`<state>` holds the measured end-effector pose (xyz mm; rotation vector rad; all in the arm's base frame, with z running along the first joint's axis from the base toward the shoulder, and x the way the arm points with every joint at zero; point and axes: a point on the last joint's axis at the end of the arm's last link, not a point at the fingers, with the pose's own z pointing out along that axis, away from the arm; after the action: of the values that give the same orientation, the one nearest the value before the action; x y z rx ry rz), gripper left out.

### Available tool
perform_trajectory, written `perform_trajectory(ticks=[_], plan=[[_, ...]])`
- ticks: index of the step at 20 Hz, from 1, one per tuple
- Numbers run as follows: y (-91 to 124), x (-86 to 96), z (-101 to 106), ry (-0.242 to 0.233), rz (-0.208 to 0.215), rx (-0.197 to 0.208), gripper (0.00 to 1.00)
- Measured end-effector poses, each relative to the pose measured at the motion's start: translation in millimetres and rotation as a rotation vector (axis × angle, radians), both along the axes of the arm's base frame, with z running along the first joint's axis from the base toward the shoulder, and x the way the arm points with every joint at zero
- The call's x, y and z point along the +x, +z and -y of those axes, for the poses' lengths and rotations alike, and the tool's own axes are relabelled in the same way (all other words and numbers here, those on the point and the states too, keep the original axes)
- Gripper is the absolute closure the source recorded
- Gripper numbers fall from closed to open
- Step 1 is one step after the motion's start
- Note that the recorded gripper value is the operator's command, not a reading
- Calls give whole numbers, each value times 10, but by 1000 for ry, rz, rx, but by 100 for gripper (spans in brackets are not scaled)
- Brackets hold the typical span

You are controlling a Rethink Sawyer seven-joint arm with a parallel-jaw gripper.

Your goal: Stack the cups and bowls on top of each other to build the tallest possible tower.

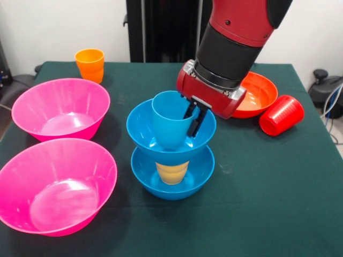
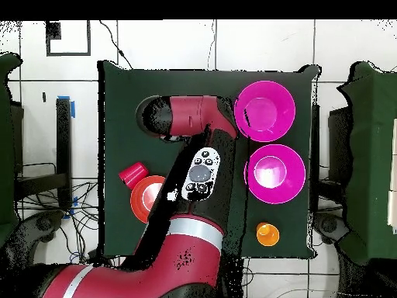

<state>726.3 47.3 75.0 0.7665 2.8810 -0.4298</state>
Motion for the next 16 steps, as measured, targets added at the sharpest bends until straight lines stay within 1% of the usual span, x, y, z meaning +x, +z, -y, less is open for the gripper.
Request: perform_trajectory(ticks=[8,16], plan=[[-104,-38,-19,19,47,8,100],[-140,-64,-51,22,46,16,100]])
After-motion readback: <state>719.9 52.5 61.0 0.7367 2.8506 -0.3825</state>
